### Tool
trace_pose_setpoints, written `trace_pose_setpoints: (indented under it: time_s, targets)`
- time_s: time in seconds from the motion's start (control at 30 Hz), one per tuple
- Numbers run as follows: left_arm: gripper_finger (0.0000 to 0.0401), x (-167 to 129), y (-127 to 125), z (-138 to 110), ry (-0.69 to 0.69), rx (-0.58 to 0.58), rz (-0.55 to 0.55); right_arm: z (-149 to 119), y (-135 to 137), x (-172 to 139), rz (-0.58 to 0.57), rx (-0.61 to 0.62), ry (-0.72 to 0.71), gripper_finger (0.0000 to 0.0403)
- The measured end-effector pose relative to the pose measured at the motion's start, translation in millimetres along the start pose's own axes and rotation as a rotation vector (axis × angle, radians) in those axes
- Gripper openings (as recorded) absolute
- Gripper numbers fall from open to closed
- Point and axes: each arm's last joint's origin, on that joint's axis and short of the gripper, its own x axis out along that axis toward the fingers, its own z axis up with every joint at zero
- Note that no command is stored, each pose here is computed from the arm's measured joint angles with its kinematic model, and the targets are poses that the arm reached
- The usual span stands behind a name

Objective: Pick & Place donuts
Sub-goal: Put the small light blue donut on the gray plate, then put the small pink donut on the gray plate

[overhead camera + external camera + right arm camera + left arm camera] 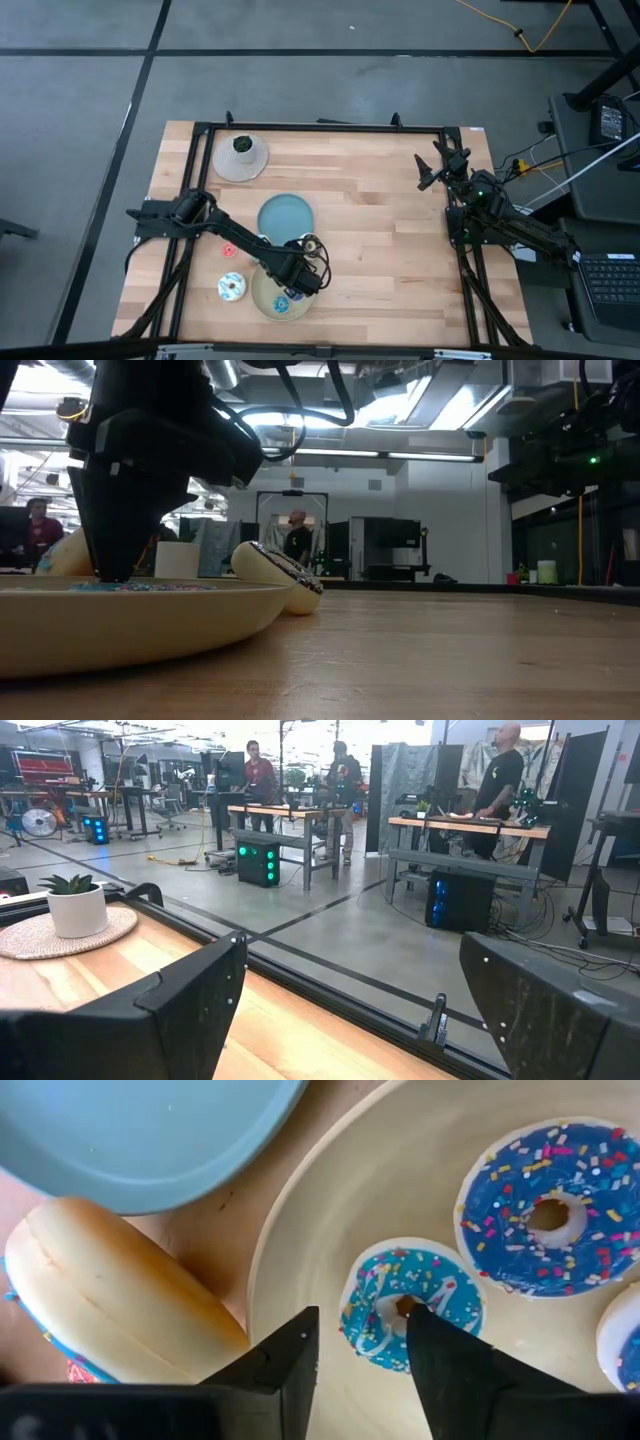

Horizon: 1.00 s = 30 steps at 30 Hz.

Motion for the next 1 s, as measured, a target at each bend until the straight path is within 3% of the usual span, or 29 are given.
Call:
trace_pose_setpoints:
  time_s: [0.67, 1.0]
  targets:
    - [0.0154, -17.7, -4.6, 6.6, 0.037, 0.082, -0.076, -0.1, 0.0, 0.0, 0.000, 0.000, 0.001, 0.0365]
    - [0.0154, -34.8, 5.3, 13.2, 0.072, 0.138, -0.017, -0.1, 0.0, 0.0, 0.000, 0.000, 0.000, 0.0365]
